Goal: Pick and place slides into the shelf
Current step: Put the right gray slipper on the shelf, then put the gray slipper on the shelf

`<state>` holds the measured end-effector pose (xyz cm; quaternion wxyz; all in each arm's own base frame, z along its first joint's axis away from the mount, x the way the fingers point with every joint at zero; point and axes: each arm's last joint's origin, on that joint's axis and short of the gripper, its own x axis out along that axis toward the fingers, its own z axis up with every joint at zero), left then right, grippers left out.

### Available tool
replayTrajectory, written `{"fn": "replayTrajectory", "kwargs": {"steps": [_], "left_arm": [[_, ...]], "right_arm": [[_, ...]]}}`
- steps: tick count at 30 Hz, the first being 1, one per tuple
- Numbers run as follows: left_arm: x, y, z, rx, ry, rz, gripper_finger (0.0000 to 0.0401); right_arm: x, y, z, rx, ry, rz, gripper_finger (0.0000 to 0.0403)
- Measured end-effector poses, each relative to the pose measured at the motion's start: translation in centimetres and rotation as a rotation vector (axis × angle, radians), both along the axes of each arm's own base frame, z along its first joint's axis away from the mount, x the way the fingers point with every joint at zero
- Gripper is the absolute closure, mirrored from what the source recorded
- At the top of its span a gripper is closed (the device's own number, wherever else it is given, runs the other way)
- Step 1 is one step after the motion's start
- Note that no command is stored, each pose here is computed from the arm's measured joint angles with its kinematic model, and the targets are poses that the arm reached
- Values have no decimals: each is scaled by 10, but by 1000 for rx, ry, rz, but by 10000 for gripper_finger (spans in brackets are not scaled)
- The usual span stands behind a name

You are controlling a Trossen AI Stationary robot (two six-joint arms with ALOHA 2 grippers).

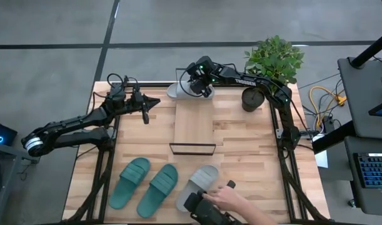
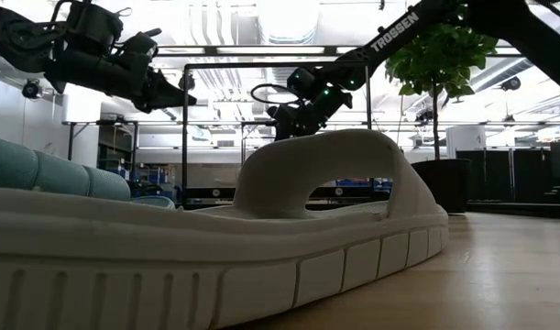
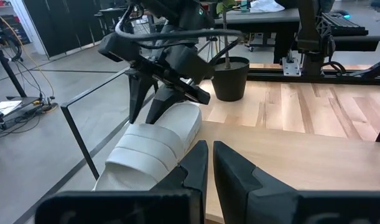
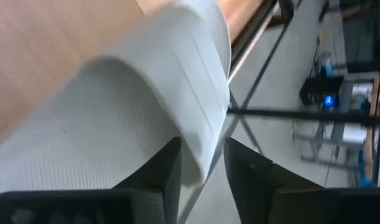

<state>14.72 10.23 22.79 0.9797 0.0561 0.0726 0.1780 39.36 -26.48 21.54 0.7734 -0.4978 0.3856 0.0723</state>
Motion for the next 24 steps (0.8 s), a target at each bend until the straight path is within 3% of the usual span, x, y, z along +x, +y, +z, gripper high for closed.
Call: {"fn": "replayTrajectory", "kwargs": {"steps": [8, 13, 20, 24], "left_arm": [[0, 0, 0, 0, 0, 0, 390], [0, 0, 0, 0, 1, 0, 390], [0, 0, 0, 15, 7, -2, 390], [0, 0, -1, 16, 8, -2, 390]], "right_arm": [[-9, 1, 0, -15, 111, -124, 261], [-14, 11, 21, -10, 102, -180, 257], [-29, 43, 88, 60, -78, -282, 266], [-45, 68, 132, 104, -200, -255, 273]]}}
